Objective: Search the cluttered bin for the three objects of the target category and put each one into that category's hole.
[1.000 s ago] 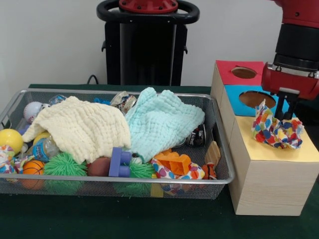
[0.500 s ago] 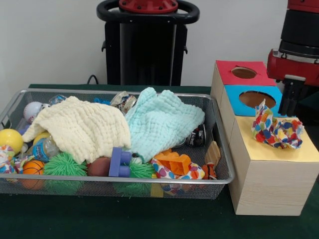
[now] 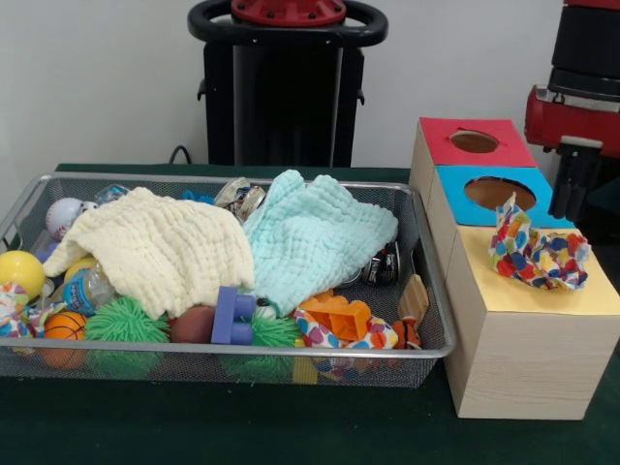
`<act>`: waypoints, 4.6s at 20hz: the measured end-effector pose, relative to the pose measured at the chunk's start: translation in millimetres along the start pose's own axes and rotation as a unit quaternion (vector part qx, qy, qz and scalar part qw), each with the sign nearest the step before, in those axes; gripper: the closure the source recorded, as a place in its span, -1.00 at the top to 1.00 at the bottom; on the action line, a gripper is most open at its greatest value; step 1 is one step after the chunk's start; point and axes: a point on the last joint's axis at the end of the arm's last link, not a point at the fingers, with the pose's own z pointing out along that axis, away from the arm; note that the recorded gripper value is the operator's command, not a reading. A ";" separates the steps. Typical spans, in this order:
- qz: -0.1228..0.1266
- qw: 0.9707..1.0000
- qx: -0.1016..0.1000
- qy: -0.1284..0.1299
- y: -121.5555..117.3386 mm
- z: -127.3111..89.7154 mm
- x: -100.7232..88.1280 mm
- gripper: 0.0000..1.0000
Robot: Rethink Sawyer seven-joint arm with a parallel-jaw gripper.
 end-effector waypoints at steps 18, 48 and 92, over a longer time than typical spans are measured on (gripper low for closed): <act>0.009 1.000 -0.003 -0.021 -9.3 11.8 -44.0 -1.00; 0.015 1.000 0.015 0.015 -27.4 100.8 -13.9 -1.00; 0.052 0.997 -0.049 -0.023 -44.6 -38.1 -74.9 -1.00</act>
